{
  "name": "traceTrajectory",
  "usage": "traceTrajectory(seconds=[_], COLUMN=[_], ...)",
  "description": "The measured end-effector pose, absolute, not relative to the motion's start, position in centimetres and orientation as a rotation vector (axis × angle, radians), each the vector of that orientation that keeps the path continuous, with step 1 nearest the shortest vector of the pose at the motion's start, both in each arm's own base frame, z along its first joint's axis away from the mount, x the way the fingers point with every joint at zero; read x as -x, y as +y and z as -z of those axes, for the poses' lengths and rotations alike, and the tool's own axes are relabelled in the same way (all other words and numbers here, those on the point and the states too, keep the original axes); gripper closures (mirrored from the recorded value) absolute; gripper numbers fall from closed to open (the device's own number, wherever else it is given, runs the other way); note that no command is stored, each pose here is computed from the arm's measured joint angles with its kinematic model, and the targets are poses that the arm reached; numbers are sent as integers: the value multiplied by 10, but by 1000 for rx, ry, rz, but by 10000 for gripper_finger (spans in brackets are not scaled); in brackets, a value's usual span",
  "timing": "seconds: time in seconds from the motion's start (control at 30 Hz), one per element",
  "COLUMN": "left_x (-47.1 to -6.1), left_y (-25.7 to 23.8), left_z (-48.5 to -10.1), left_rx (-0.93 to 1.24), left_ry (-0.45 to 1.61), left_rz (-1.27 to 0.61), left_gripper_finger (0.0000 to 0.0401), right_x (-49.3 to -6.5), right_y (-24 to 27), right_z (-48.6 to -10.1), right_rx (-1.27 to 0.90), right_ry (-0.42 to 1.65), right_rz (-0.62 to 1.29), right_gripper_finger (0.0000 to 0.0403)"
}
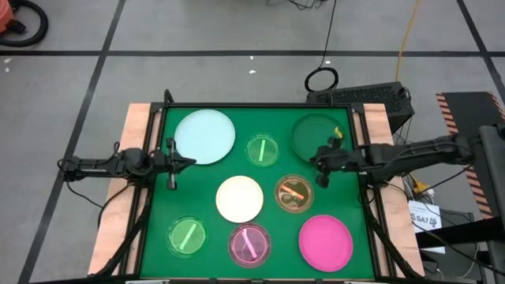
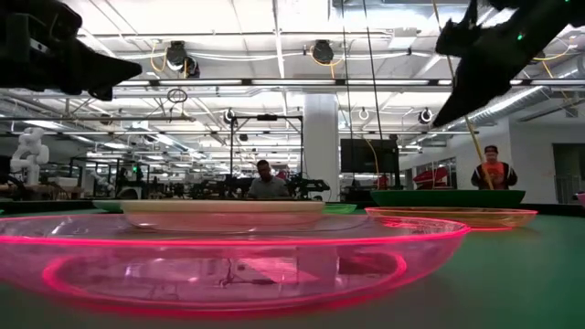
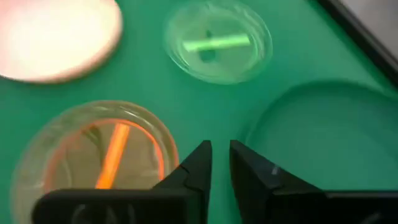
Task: Stack plastic plates
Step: Stack the dark green plate on the light blue plate
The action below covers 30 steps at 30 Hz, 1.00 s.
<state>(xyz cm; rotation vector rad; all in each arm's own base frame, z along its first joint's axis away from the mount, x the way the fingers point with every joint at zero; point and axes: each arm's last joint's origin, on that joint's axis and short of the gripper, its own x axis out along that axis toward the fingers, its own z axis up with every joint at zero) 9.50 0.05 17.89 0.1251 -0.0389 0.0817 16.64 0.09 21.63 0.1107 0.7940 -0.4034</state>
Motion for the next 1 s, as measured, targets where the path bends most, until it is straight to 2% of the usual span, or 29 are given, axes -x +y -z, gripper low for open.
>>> traceTrajectory(seconds=[0.1,0.23,0.4,0.8,1.0], left_x=[-95,-95,-95,-95,-95], left_y=[0,0,0,0,0], left_z=[-176,-173,-172,-172,-172], left_rx=[-116,-98,-84,-97,-101], left_ry=[-14,16,26,27,28], left_rz=[-80,-78,-78,-78,-78], left_gripper_finger=[397,397,397,397,397], right_x=[-174,-181,-182,-188,-190], right_y=[-1,-2,-10,-27,-34], right_z=[-205,-192,-179,-153,-143], right_rx=[-96,-59,-33,-66,-67], right_ry=[852,936,1060,1259,1322], right_rz=[484,496,533,518,523], right_gripper_finger=[312,271,245,260,291])
